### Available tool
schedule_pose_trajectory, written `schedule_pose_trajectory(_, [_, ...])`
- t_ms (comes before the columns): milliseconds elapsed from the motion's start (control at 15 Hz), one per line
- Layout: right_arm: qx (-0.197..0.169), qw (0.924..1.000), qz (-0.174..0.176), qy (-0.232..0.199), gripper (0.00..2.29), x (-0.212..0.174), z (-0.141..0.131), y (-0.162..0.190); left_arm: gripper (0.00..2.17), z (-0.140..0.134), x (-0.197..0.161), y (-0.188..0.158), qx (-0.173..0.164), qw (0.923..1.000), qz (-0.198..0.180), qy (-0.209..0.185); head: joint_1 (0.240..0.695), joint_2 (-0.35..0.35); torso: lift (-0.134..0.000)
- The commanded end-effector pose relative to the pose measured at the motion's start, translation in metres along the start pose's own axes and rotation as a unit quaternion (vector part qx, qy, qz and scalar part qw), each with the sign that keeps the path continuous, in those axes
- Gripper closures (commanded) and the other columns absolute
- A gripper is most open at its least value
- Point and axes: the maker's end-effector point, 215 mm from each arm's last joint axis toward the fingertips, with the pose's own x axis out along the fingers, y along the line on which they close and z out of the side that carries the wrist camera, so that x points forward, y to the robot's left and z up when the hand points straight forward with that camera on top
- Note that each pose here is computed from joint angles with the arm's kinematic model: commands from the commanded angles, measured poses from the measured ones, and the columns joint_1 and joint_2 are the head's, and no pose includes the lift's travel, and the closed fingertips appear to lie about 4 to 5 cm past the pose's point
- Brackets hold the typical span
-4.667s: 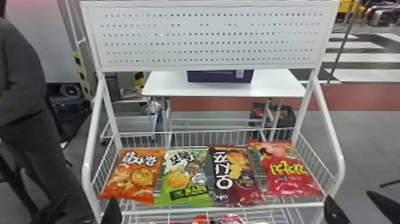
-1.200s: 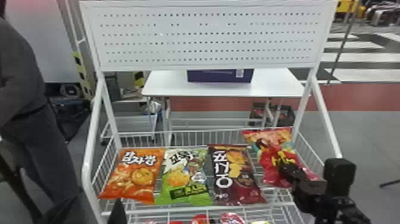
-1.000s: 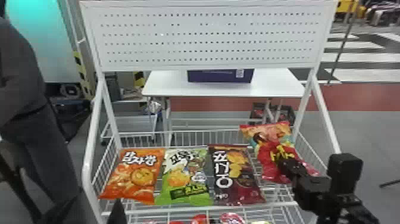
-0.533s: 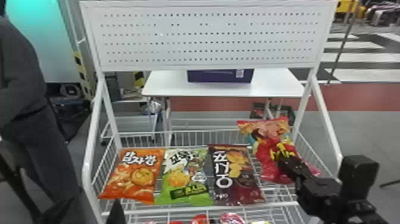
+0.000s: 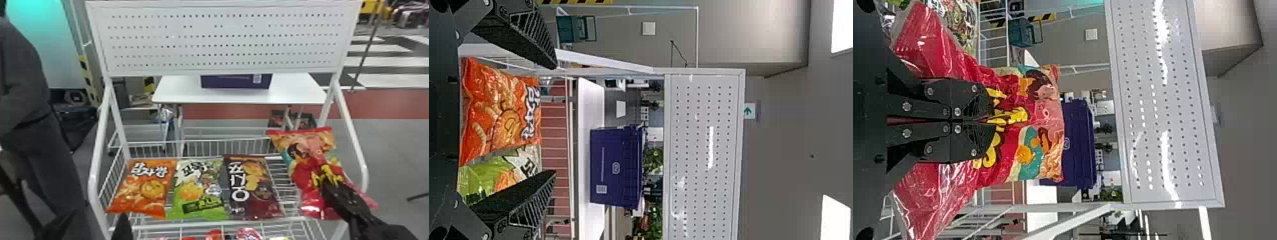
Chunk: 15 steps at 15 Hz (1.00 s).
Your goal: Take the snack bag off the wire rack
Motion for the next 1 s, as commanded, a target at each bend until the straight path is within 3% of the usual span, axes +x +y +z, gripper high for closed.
schedule_pose_trajectory(0, [-0.001, 0.9999, -0.012, -0.008, 1.93, -0.023, 0.003, -0.012, 0.14, 0.0, -0.001, 0.0, 0.0, 1.0, -0.001, -0.001, 0.499, 0.0, 0.0])
schedule_pose_trajectory(933, [-0.005, 0.9995, -0.027, -0.018, 1.93, -0.045, 0.009, -0.023, 0.14, 0.003, -0.004, 0.007, 0.004, 1.0, 0.003, -0.005, 0.499, 0.0, 0.0])
